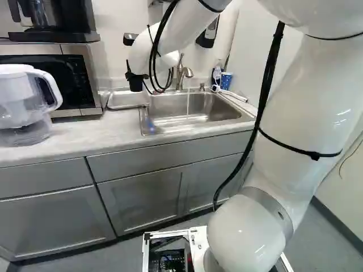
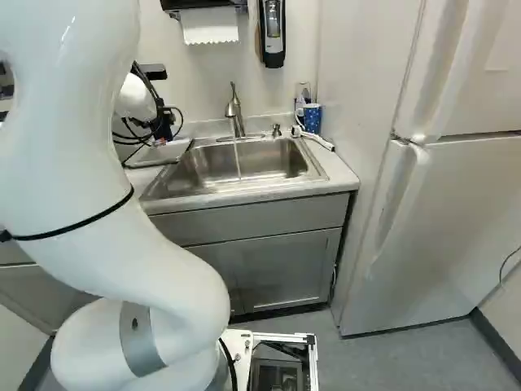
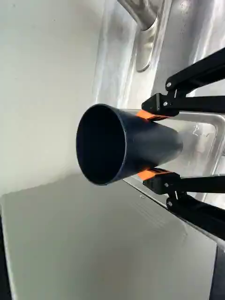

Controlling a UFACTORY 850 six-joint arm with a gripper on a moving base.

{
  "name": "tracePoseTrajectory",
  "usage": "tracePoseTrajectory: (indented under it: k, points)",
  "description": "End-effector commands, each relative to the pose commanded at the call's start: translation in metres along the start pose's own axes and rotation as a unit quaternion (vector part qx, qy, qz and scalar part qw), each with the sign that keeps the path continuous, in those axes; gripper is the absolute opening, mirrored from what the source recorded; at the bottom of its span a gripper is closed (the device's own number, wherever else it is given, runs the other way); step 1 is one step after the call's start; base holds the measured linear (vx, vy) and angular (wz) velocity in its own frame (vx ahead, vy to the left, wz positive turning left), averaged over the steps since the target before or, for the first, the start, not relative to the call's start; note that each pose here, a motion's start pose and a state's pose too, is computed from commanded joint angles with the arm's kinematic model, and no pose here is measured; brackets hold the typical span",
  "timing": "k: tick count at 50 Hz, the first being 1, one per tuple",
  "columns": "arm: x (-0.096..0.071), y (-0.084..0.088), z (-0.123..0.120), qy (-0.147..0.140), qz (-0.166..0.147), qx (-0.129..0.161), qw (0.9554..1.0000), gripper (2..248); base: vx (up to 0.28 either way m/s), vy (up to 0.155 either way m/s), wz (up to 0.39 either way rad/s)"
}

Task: Rinse the cup and place it in the tray

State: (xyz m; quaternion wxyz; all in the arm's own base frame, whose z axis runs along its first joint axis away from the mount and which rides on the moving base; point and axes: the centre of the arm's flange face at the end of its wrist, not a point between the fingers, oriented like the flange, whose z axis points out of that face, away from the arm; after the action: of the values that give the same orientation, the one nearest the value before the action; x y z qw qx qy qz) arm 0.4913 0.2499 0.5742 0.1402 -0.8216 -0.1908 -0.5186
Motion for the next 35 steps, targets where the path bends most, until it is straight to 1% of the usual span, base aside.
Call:
tracePoseTrajectory:
  k: [35]
  points:
    - [-0.032,0.001,0.023,-0.036,0.001,-0.001,0.9994,121,0.0,0.0,0.0]
